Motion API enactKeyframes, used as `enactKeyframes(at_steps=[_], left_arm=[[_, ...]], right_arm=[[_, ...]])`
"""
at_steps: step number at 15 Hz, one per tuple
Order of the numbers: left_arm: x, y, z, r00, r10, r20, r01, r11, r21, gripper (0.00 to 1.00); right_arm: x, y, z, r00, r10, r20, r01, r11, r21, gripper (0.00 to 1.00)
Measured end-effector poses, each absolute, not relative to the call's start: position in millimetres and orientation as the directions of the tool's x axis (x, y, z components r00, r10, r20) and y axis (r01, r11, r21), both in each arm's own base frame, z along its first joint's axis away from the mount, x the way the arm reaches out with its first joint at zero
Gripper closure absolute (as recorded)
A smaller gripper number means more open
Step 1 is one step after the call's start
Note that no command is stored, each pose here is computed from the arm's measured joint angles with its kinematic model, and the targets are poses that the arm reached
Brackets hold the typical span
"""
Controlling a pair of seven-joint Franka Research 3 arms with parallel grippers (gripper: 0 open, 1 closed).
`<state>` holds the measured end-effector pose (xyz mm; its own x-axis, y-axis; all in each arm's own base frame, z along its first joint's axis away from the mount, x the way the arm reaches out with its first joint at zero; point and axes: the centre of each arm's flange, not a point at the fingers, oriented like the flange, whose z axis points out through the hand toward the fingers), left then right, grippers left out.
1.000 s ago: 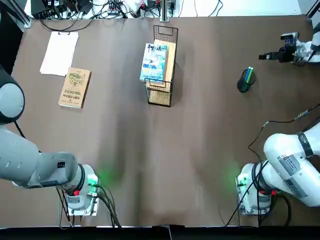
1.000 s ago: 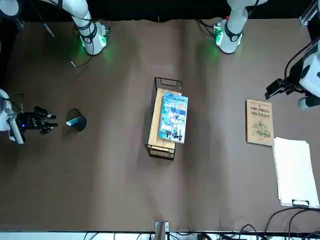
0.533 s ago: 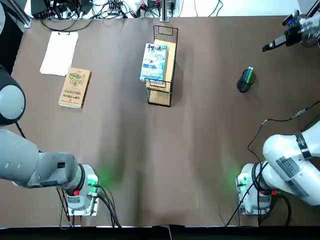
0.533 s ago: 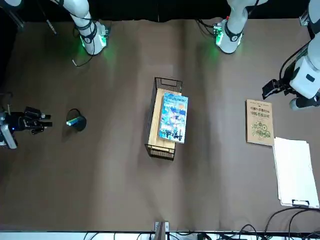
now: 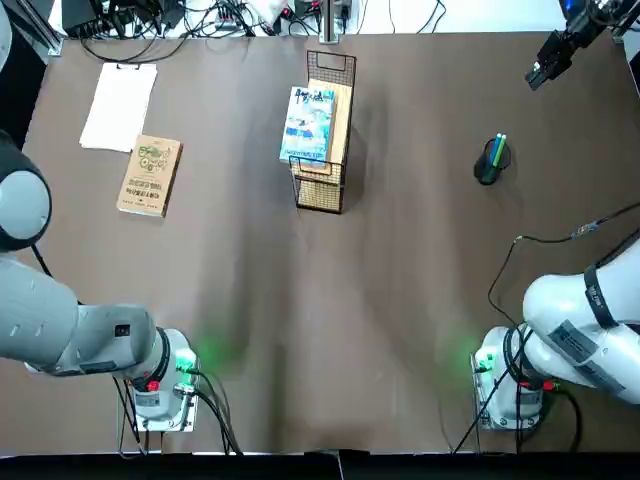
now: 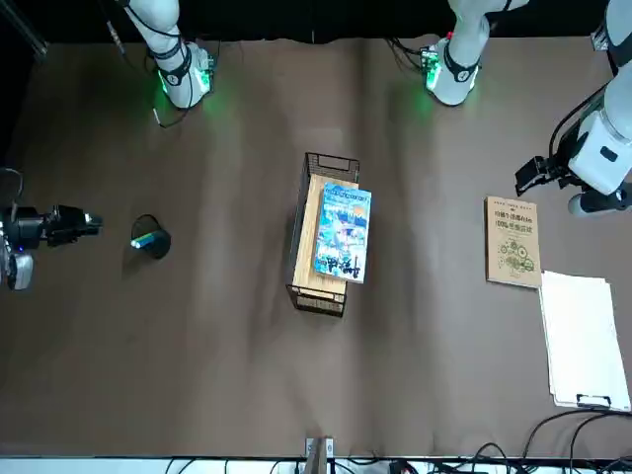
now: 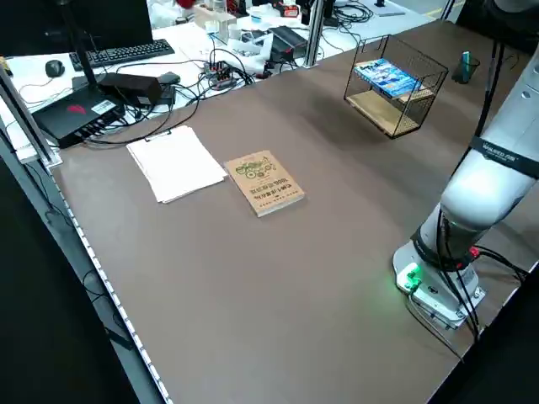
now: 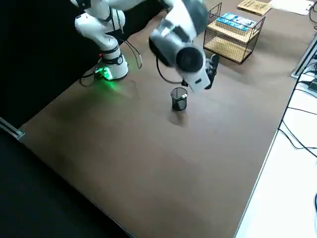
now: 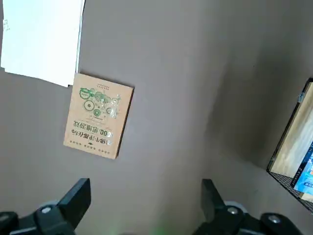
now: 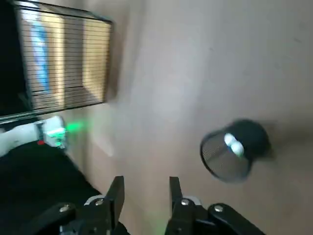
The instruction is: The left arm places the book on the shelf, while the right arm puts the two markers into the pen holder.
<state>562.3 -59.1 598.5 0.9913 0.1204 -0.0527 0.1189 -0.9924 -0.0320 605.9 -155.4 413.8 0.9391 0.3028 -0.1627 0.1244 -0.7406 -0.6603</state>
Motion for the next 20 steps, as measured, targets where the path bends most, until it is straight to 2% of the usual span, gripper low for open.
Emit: enactKeyframes(at_steps=[4, 7, 11, 12, 15, 20], left_arm=[[562.4, -59.5, 598.3, 0.991, 0.12, -0.053, 0.118, -0.992, -0.032, 0.01], [562.4, -59.9, 598.1, 0.991, 0.119, -0.053, 0.117, -0.993, -0.032, 0.01], [562.6, -59.2, 597.9, 0.991, 0.12, -0.054, 0.119, -0.992, -0.032, 0.01], [562.6, -59.2, 597.9, 0.991, 0.12, -0.054, 0.119, -0.992, -0.032, 0.01], [562.6, -58.8, 597.8, 0.991, 0.121, -0.054, 0.119, -0.992, -0.032, 0.01], [562.8, -57.2, 597.8, 0.991, 0.124, -0.054, 0.122, -0.992, -0.032, 0.01]], right_arm=[[593.6, -119.7, 472.1, 0.934, 0.217, -0.285, 0.044, -0.859, -0.51, 0.5], [582.7, -99.2, 516.0, 0.943, 0.188, -0.275, 0.054, -0.901, -0.429, 0.44], [575.5, -87.8, 534.1, 0.942, 0.176, -0.287, 0.069, -0.936, -0.346, 0.11], [576.5, -81.6, 533.8, 0.941, 0.163, -0.296, 0.059, -0.942, -0.331, 0.08], [577.6, -52.1, 542.6, 0.944, 0.108, -0.313, 0.017, -0.96, -0.281, 0.02], [572.9, -47.8, 554.4, 0.948, 0.04, -0.317, -0.032, -0.975, -0.218, 0.0]])
